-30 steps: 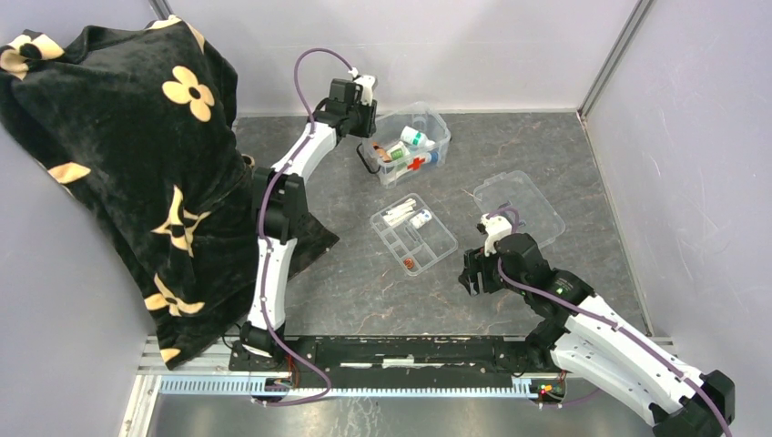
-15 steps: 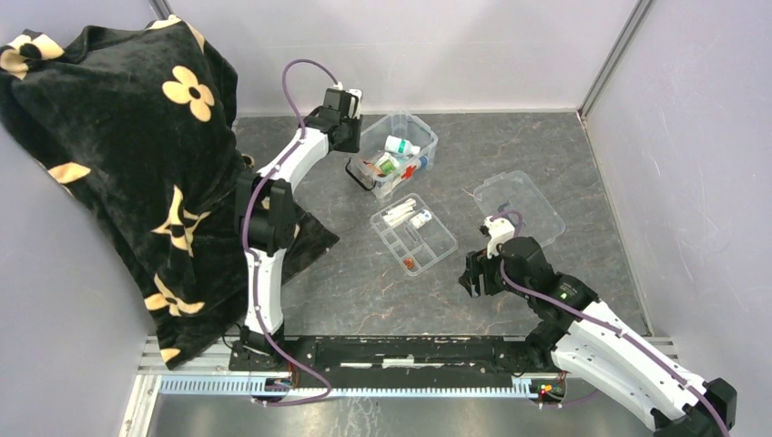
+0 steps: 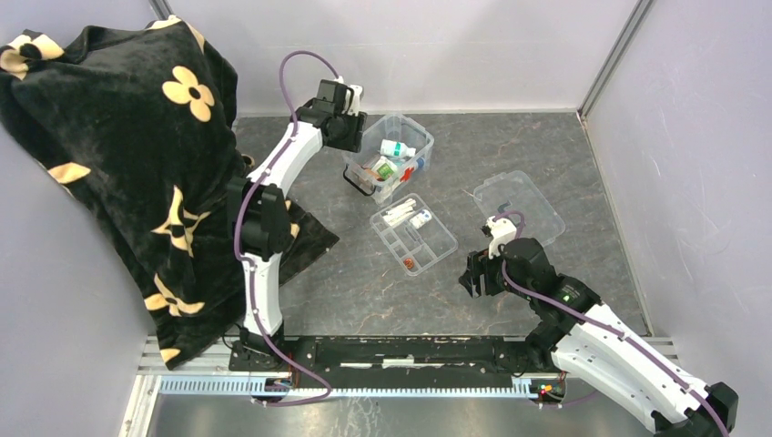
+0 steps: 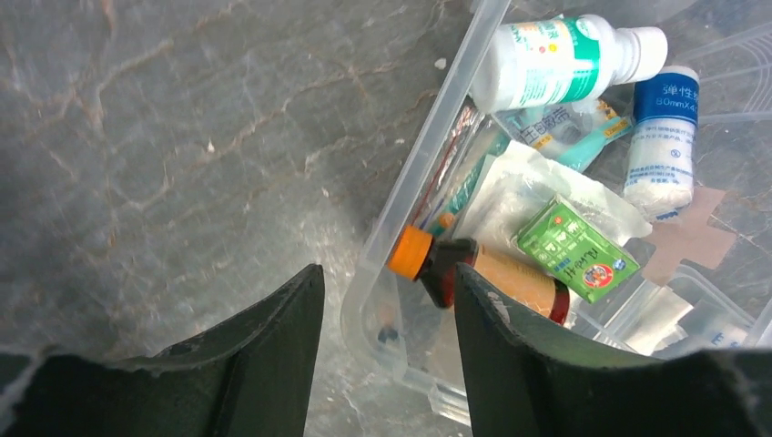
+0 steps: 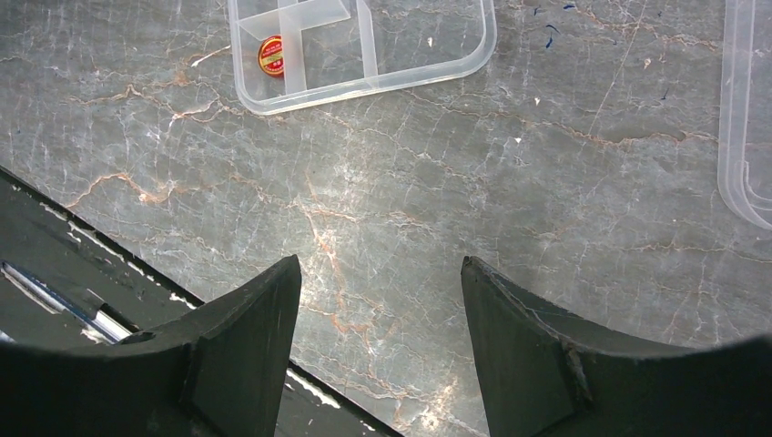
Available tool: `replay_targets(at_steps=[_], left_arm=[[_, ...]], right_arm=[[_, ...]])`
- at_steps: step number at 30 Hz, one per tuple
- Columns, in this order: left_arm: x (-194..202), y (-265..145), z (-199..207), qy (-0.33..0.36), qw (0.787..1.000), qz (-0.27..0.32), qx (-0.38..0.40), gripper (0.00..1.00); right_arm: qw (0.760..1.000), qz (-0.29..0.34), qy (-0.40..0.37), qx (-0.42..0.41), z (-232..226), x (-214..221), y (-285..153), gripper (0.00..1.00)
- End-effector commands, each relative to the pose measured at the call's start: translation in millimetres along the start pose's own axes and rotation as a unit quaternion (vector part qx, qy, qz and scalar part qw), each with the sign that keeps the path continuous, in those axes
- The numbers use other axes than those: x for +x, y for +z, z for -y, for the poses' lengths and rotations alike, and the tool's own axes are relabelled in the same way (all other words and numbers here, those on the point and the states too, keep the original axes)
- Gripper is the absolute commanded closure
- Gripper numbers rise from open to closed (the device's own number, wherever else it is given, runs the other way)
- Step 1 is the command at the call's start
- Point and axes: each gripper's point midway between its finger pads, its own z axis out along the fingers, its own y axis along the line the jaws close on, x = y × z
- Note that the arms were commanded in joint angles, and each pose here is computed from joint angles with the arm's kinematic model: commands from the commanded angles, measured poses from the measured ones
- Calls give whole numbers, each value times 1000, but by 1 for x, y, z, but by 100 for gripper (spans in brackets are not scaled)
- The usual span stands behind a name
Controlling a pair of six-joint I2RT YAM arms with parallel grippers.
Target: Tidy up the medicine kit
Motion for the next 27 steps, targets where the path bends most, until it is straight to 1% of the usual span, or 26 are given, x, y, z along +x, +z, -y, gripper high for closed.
replay_targets(at_steps=[1,6,10,16,19,20,24,27], left_arm=[[-9,12,6,92,995,4,39,40],[-8,30,4,106,994,0,38,43],[-13,39,5,102,994,3,38,49],[-19,33,5,80,996,13,32,62],[-15,27,0,60,998,9,15,70],[-13,25,0,52,999,7,13,73],[1,15,5,24,1000,-6,17,80],[11,7,0,-10,1000,-13,-3,86]], right_arm=[[1000,7,7,0,0,-2,0,28],[1000,4,7,1,0,-1,-1,28],[1000,1,8,1,0,1,-1,28],[1000,1,9,2,1,2,0,28],[1000,2,10,1,0,1,0,28],[1000,2,11,1,0,1,1,28],[1000,2,12,1,0,1,1,28],[1000,1,10,1,1,2,0,28]])
